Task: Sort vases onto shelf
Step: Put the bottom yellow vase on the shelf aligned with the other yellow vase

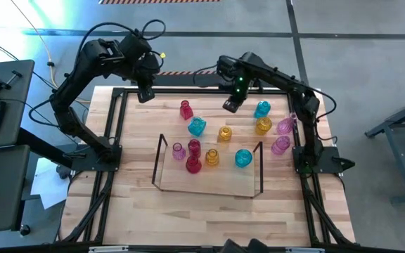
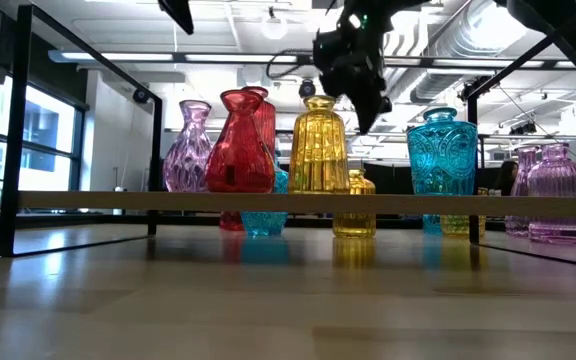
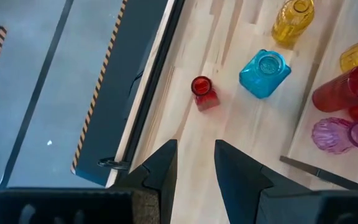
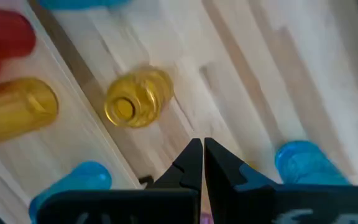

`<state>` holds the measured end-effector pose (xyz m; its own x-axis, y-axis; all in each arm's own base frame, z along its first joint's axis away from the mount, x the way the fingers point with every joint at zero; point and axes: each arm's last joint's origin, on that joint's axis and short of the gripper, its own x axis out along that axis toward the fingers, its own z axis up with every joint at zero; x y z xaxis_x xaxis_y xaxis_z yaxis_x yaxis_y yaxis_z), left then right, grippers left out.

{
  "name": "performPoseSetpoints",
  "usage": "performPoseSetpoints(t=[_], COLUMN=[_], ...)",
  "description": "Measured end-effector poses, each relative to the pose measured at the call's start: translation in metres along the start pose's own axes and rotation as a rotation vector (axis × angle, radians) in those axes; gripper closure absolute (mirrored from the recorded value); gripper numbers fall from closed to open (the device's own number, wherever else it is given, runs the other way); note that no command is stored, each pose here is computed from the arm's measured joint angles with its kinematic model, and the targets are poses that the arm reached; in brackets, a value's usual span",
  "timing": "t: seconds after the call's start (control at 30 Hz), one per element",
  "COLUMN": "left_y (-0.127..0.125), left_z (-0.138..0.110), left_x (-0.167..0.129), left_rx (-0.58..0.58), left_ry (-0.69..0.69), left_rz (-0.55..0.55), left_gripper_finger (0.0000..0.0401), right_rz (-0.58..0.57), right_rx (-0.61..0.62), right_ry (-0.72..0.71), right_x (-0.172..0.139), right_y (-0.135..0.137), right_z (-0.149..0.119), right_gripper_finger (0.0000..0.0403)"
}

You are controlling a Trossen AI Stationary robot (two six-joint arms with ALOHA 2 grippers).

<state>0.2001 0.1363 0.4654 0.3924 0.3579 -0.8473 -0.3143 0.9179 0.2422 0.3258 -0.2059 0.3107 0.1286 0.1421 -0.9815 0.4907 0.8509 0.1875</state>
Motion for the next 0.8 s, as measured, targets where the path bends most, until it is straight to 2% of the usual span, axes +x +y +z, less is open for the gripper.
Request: performPoseSetpoints(t=[0.07,0.13,0.23,0.4,0.53,0.8], left_y=[0.002,0.003,0.005,0.006,0.006,0.007], left_z=[-0.001,-0.001,-0.001,-0.002,-0.002,0.000], left_x=[0.000,0.000,0.000,0.000,0.000,0.000], left_rx=[-0.007,-0.013,-0.020,-0.030,-0.024,-0.024], left_ry=[0.002,0.002,-0.003,-0.015,-0.017,-0.034], left_rz=[0.004,0.007,0.003,-0.030,-0.032,-0.025], left_gripper_finger=[0.0302,0.0302,0.0302,0.0302,0.0302,0.0302], right_rz=[0.013,0.075,0.157,0.162,0.158,0.160], right_rx=[0.015,0.023,0.012,-0.085,-0.090,-0.234], right_ry=[0.025,0.038,0.053,0.068,0.061,-0.093], right_x=[0.006,0.010,0.015,0.020,0.021,0.024], right_y=[-0.002,-0.001,0.012,0.033,0.039,0.048], right_z=[-0.001,-0.002,-0.002,-0.003,-0.002,0.013], right_gripper_finger=[0.0403,0.0403,0.0403,0.0403,0.0403,0.0399])
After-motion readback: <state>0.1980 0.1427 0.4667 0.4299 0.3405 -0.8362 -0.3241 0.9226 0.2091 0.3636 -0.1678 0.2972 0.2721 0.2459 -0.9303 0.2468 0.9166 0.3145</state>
